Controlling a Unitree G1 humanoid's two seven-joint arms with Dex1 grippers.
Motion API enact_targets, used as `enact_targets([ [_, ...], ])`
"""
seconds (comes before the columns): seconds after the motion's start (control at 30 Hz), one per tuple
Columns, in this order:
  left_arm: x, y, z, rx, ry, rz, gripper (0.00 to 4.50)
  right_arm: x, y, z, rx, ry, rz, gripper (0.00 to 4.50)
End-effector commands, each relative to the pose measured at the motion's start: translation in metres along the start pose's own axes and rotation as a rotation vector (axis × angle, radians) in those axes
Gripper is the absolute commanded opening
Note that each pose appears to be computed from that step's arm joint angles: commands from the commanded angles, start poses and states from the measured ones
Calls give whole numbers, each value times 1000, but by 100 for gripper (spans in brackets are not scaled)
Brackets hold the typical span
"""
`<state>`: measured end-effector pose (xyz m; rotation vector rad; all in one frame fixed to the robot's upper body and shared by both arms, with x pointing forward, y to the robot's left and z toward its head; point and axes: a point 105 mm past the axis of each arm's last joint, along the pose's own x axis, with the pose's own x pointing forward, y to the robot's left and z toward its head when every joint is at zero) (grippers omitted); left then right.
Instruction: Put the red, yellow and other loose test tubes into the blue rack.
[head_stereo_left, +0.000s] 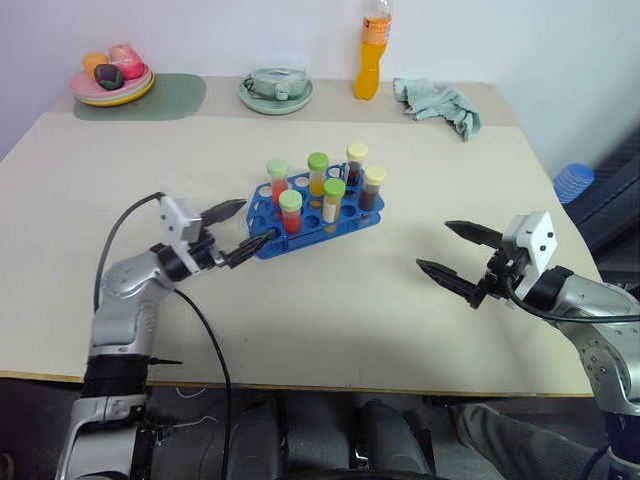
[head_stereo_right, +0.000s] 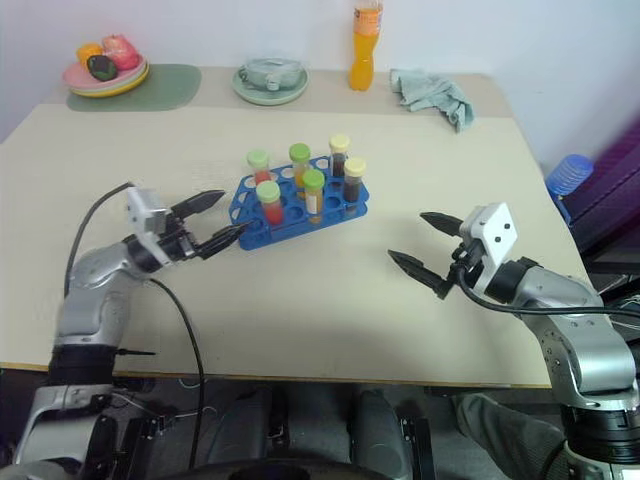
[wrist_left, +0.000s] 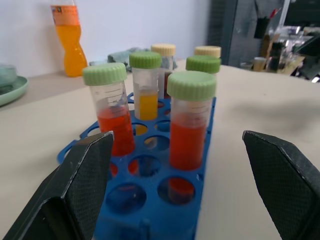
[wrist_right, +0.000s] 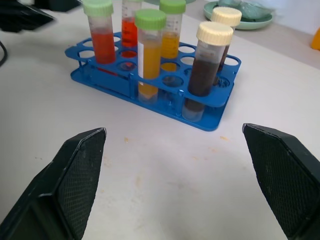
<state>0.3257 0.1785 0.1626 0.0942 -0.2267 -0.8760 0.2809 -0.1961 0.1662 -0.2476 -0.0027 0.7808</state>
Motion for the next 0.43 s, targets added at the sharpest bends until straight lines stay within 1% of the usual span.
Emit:
enact_targets([
  [0.03,-17,5,13,24,-10,39,421,-12,-6,-3,-27,-20,-31,450],
  [0.13,-29,7,10,17,23,74,421,-20,-7,-9,-22,-9,-51,450],
  [0.27,-40,6,7,7,52,93,421,-28,-9,-10,-15,-8,-81,450],
  [0.43,-47,4,5,4,84,104,421,-37,-12,-13,-6,4,-111,450],
])
